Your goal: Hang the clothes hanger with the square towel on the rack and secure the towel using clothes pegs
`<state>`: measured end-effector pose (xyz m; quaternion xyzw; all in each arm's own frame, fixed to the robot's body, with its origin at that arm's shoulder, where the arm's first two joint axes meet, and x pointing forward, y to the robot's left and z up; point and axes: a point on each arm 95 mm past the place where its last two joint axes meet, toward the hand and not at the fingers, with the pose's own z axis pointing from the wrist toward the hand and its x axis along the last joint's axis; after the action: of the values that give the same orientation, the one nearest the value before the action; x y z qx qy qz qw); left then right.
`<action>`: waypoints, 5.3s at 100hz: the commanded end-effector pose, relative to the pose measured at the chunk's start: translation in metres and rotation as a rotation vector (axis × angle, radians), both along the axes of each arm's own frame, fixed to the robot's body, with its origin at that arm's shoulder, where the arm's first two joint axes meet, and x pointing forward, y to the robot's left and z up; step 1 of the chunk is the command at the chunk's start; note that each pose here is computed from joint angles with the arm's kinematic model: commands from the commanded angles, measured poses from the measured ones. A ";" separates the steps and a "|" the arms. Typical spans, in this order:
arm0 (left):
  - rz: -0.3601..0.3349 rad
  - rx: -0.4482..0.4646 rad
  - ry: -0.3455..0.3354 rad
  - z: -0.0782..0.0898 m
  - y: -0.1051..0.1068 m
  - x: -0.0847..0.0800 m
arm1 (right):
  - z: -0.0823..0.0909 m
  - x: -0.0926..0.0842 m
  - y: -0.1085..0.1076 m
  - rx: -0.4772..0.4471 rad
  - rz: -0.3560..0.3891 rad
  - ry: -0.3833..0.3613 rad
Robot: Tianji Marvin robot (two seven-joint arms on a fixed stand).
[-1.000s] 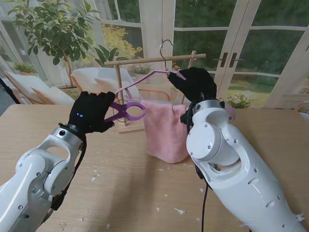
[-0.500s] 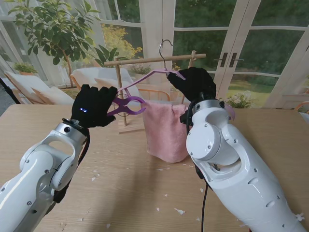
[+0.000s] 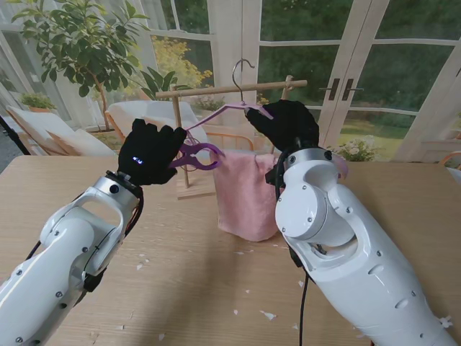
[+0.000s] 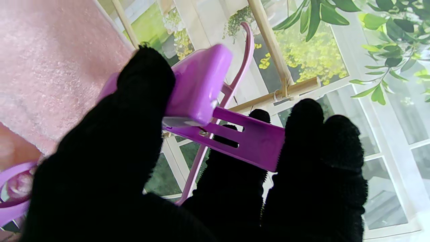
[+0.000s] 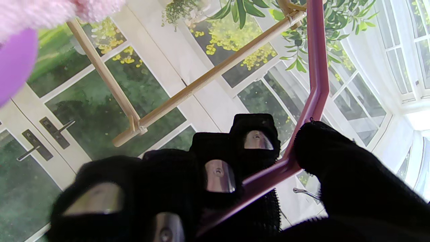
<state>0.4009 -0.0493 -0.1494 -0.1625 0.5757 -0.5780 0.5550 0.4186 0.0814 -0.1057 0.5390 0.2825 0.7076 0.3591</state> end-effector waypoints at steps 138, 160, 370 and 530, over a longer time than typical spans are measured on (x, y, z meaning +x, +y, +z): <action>0.056 0.107 -0.108 -0.007 -0.022 0.008 | 0.003 -0.011 0.016 0.021 0.067 0.009; 0.060 0.131 -0.104 -0.011 -0.025 0.013 | 0.004 -0.014 0.018 0.029 0.083 0.006; 0.021 -0.800 0.586 -0.005 0.032 -0.058 | -0.031 0.049 -0.043 0.046 -0.012 0.143; -0.008 -0.834 0.632 -0.030 0.036 -0.066 | -0.072 0.146 -0.043 0.155 0.052 0.303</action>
<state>0.3368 -0.0117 -0.1767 -0.5304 0.4315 -0.6871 0.2457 0.5645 0.0360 -0.1760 0.6539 0.2911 0.6474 0.2618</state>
